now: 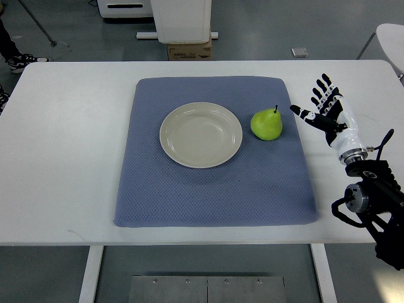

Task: Place pear on plate with right hand
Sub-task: 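Move the open right hand toward the green pear, then close the right hand's fingers around the green pear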

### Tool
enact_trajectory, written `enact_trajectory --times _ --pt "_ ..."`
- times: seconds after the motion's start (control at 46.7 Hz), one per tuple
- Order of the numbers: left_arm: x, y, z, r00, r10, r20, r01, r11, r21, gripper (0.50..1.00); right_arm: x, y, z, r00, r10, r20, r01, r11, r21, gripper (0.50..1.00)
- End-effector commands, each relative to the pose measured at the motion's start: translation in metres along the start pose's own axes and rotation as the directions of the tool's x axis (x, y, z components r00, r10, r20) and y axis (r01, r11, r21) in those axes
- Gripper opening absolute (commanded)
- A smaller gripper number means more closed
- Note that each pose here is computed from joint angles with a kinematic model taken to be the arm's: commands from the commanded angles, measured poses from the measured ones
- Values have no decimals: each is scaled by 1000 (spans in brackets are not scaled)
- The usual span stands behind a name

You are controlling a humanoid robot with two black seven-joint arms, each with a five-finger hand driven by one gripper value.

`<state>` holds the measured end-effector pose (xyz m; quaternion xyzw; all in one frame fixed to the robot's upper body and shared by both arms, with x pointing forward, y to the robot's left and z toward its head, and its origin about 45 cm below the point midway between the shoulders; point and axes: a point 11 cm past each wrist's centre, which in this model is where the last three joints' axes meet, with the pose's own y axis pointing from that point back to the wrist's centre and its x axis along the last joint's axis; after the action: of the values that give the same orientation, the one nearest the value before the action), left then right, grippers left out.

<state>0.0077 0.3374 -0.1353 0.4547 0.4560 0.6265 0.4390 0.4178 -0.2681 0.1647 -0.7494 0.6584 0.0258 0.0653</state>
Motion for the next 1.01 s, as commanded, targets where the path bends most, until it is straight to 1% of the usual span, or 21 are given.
enact_trajectory --times 0.0,0.193,0.45,0.642,0.771,0.985 --pt "0 0 0 1000 0 0 0 1000 0 1000 -7 1 2 1000 -26 -15 26 1000 6 1000" --pt "0 0 0 1000 0 0 0 1000 0 1000 -21 4 7 995 -85 -51 86 996 18 1000" --pt "0 0 0 1000 0 0 0 1000 -1 1000 -29 3 9 989 -119 -84 120 993 7 1000" --pt "0 0 0 1000 0 0 0 1000 -1 1000 -23 -1 14 986 -110 -126 110 994 -8 998" --pt "0 0 0 1000 0 0 0 1000 0 1000 -27 -5 21 987 -101 -128 100 995 -18 998" --pt "0 0 0 1000 0 0 0 1000 0 1000 -29 -4 35 977 -121 -177 110 992 -68 995"
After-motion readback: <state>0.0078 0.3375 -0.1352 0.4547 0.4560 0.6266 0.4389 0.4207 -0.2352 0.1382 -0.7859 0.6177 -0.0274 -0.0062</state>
